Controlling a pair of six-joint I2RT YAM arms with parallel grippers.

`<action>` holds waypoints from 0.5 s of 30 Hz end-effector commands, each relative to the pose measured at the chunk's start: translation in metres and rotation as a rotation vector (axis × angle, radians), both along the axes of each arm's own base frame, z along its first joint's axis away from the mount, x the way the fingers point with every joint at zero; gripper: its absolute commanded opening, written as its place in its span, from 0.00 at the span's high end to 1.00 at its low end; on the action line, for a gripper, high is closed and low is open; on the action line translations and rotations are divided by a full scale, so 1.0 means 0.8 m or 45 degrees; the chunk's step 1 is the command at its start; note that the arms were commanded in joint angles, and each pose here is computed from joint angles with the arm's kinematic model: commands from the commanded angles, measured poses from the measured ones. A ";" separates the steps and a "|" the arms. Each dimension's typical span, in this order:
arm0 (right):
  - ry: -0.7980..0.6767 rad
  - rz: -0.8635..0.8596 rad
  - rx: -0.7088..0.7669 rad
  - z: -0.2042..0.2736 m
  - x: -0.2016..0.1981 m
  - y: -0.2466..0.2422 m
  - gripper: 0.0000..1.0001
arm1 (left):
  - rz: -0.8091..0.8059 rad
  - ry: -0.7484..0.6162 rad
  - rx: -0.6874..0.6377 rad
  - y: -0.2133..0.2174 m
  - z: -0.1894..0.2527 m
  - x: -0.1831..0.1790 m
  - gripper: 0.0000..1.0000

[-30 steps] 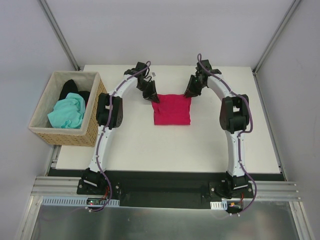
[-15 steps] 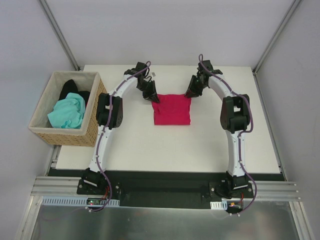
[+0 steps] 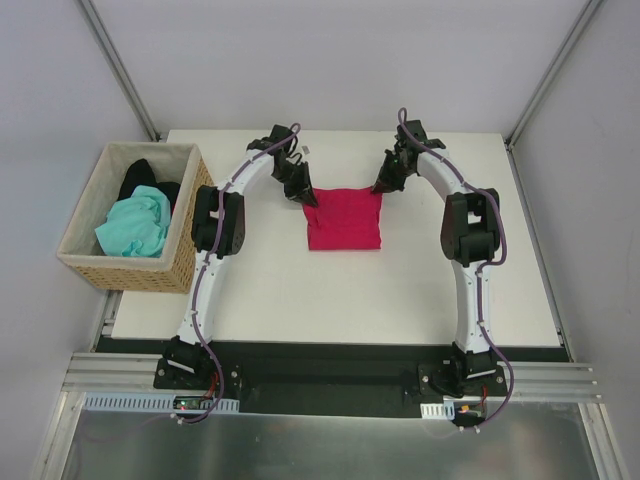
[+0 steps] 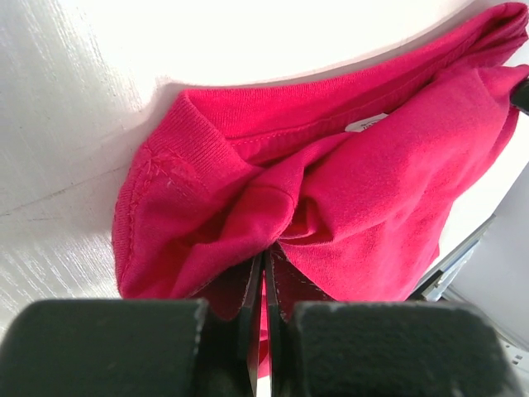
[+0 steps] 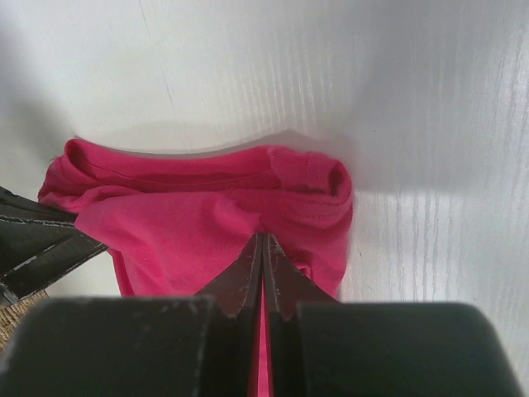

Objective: Fold and stack the t-shirts
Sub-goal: Smooth out wrinkles on the folded tshirt

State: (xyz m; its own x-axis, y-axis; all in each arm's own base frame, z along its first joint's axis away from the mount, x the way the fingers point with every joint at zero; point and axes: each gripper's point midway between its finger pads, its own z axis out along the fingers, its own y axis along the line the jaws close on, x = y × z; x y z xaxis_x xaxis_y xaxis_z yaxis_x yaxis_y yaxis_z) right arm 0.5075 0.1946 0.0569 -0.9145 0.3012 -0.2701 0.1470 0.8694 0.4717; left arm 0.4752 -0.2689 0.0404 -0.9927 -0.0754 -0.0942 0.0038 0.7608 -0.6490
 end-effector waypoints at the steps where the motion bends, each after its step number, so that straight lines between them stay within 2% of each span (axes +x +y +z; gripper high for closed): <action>1: -0.018 -0.033 0.014 0.007 0.009 -0.010 0.99 | 0.034 -0.091 -0.002 0.013 0.049 0.010 1.00; 15: -0.055 -0.085 0.024 0.020 0.023 -0.026 0.99 | 0.066 -0.109 0.015 0.024 0.057 0.015 1.00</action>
